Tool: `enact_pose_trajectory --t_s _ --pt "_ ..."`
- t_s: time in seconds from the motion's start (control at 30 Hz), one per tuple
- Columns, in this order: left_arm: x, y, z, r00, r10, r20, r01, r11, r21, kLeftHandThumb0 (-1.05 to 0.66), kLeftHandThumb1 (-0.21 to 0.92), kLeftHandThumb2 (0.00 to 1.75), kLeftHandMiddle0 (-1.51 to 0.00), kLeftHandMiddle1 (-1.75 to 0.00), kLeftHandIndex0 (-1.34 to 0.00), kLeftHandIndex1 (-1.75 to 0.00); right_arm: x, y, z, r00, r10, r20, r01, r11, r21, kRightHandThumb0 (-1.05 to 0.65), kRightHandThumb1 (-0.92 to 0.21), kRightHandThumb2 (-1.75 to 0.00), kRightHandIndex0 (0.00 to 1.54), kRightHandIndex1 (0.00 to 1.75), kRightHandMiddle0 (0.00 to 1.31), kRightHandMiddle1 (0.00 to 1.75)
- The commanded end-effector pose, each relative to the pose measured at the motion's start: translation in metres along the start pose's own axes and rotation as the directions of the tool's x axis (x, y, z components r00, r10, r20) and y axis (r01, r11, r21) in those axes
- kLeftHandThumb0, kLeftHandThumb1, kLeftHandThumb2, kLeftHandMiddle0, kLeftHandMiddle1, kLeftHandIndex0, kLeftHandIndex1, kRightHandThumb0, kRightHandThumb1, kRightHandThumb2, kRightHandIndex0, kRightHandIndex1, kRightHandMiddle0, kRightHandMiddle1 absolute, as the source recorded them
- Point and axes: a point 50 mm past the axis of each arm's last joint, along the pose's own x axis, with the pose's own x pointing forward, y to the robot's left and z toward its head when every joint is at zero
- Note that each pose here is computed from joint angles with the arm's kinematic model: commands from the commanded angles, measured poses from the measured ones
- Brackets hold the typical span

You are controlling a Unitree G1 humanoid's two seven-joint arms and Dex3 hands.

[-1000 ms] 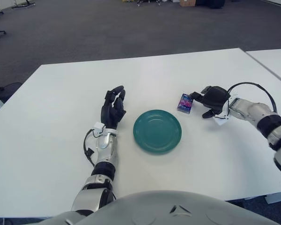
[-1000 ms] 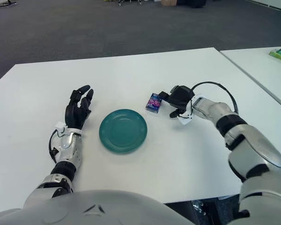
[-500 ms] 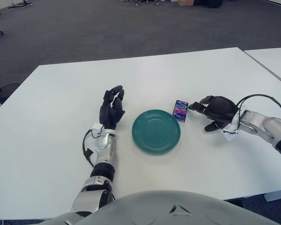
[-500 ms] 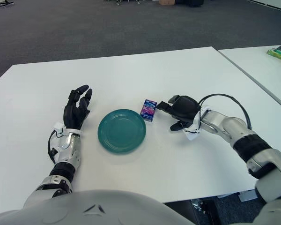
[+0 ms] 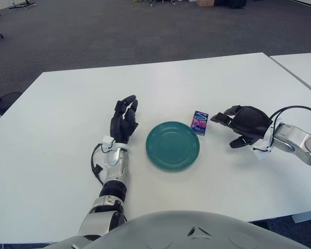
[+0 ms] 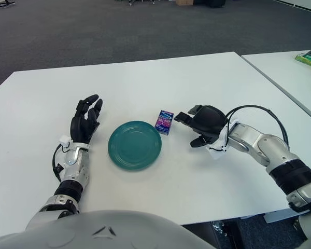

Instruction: Put the gum into the plate.

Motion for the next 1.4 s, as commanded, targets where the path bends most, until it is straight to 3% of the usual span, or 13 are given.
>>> enact_pose_trajectory --t_s 0.0,0.37,0.6,0.93,1.37 --pt "-0.056 -0.017 -0.043 0.969 0.124 -0.214 -0.152 0.981 -0.121 -0.86 0.92 0.63 -0.51 -0.03 -0.28 -1.04 -0.001 -0.004 -0.003 1.0 -0.001 -0.021 0.001 1.0 0.008 -0.69 -0.92 -0.81 0.61 0.01 0.0 0.56" --pt "-0.056 -0.014 -0.043 0.967 0.128 -0.221 -0.155 0.981 -0.113 -0.85 0.92 0.63 -0.51 -0.03 -0.27 -1.05 0.005 0.0 -0.007 0.999 0.016 -0.045 -0.017 1.0 -0.006 -0.73 -0.92 -0.85 0.58 0.0 0.0 0.57" --pt "-0.055 -0.012 -0.042 0.966 0.134 -0.22 -0.159 0.982 -0.103 -0.85 0.92 0.64 -0.51 -0.03 -0.27 -1.04 0.01 -0.006 -0.009 0.999 -0.007 -0.053 0.008 1.0 0.021 -0.74 -0.92 -0.84 0.55 0.0 0.0 0.55" --pt "-0.054 -0.013 -0.041 0.969 0.118 -0.217 -0.141 0.985 -0.095 -0.85 0.92 0.64 -0.52 -0.03 -0.29 -1.04 0.029 -0.039 -0.031 0.975 -0.205 -0.087 0.208 0.978 0.026 -0.74 -0.92 -0.86 0.48 0.0 0.0 0.57" --pt "-0.056 -0.014 -0.042 0.969 0.124 -0.212 -0.153 0.981 -0.123 -0.83 0.92 0.62 -0.52 -0.03 -0.29 -1.05 0.048 -0.045 -0.026 0.957 -0.289 0.025 0.289 0.957 0.008 -0.74 -0.92 -0.86 0.41 0.0 0.0 0.52"
